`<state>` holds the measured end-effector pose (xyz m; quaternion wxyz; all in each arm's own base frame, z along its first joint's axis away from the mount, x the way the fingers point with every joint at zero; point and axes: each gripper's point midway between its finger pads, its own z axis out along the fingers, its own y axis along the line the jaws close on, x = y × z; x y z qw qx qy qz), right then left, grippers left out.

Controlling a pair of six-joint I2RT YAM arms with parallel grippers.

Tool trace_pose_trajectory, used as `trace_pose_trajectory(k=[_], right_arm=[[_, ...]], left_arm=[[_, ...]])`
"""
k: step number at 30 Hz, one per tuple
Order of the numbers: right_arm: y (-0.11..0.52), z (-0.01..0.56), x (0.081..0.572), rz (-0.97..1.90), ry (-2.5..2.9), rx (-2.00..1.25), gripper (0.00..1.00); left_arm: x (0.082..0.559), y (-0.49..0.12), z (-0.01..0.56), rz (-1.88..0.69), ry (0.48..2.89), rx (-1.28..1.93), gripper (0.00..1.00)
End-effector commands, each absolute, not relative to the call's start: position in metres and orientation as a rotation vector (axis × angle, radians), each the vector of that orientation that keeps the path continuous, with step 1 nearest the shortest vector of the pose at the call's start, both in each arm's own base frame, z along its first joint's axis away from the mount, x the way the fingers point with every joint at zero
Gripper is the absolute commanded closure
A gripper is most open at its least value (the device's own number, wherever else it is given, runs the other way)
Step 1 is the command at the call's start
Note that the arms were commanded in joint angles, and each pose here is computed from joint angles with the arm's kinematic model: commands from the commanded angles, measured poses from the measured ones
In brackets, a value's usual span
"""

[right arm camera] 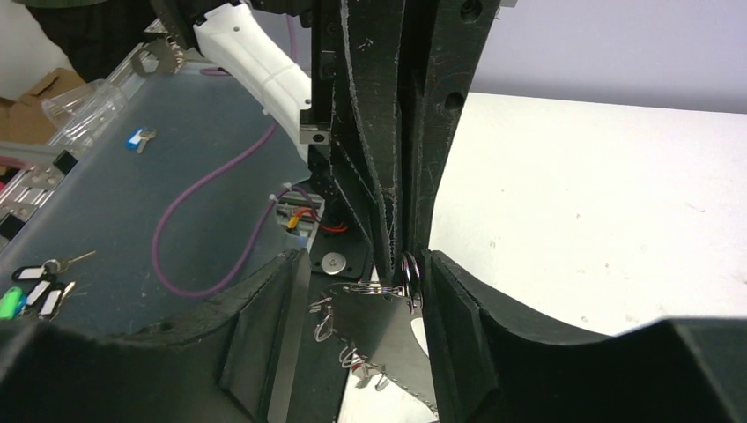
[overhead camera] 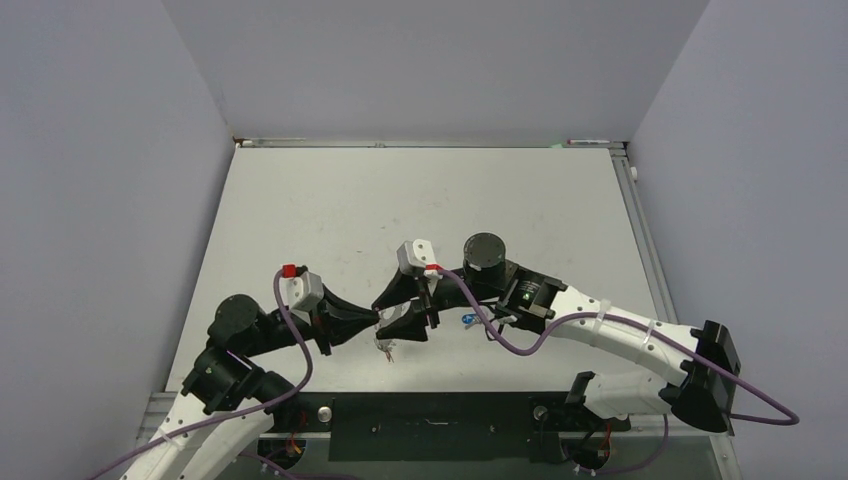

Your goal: Put the keys on the keyring

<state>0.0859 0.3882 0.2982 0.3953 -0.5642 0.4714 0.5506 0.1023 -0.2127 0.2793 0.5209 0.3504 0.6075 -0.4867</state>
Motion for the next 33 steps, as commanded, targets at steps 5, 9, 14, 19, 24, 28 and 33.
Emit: trace_pose_trajectory(k=[5, 9, 14, 19, 24, 28, 33], right_arm=[[0.374, 0.367, 0.114, 1.283, 1.066, -1.151, 0.48], [0.365, 0.37, 0.122, 1.288, 1.07, -1.1, 0.46], [0.357, 0.351, 0.136, 1.272, 1.137, -1.066, 0.47], [0.356, 0.302, 0.171, 1.173, 1.381, -0.905, 0.51], [0.367, 0.224, 0.194, 1.015, 1.692, -0.817, 0.55], [0.383, 0.182, 0.188, 0.93, 1.841, -0.807, 0.56], [0.408, 0.136, 0.157, 0.936, 1.889, -1.08, 0.57]], left_arm=[[0.1, -0.206, 0.322, -1.129, 1.28, 0.824, 1.0], [0.098, -0.205, 0.323, -1.129, 1.27, 0.825, 1.0], [0.104, -0.203, 0.322, -1.105, 1.289, 0.796, 1.0], [0.143, -0.186, 0.314, -0.948, 1.411, 0.591, 1.0], [0.185, -0.155, 0.291, -0.727, 1.602, 0.346, 0.81], [0.205, -0.138, 0.269, -0.584, 1.724, 0.25, 0.69], [0.212, -0.135, 0.262, -0.538, 1.776, 0.238, 0.66]])
